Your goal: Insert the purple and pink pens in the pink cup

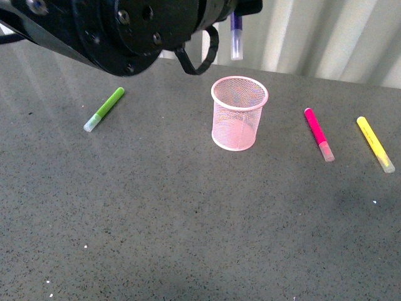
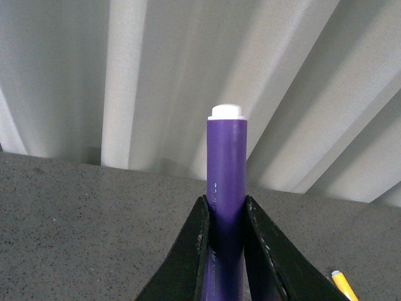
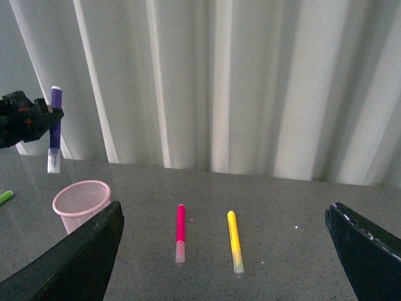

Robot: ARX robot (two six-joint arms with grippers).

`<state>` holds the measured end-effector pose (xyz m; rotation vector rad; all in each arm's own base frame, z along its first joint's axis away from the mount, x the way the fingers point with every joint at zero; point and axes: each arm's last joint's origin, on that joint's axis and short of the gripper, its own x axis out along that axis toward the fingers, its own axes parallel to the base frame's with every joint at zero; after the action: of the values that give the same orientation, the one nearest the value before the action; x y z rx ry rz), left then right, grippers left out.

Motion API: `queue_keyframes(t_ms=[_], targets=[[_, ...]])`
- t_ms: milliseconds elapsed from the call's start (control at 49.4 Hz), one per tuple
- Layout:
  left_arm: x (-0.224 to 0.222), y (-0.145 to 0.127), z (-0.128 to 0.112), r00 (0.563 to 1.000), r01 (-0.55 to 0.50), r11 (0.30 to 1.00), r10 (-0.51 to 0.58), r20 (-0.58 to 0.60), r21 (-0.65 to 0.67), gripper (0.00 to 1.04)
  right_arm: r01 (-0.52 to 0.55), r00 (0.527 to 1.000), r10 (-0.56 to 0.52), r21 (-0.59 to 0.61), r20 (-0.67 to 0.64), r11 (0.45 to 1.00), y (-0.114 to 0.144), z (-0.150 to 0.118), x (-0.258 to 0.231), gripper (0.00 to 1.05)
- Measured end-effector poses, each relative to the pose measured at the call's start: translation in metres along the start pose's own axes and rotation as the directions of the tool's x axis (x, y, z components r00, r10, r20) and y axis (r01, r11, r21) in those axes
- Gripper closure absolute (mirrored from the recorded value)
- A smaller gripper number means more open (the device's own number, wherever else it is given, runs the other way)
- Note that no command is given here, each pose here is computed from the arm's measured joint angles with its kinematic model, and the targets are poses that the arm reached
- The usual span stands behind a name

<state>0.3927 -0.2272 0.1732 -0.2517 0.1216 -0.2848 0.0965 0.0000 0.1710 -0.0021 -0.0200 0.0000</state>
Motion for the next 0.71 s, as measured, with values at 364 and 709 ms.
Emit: queue_keyframes(t_ms=[364,709], targets=[[0.019,0.004,-0.027,1.0,-0.02,1.0,0.02,-0.022,-0.009,0.93,0.0,1.0,0.0,0.0,0.0,1.0,0.0,0.0,0.0,0.07],[0.036,0.02,-0.048,0.997,-0.065,0.997,0.063,-0.043,-0.045,0.93,0.0,1.0,0.0,0.0,0.0,1.0,0.0,0.0,0.0,0.07]])
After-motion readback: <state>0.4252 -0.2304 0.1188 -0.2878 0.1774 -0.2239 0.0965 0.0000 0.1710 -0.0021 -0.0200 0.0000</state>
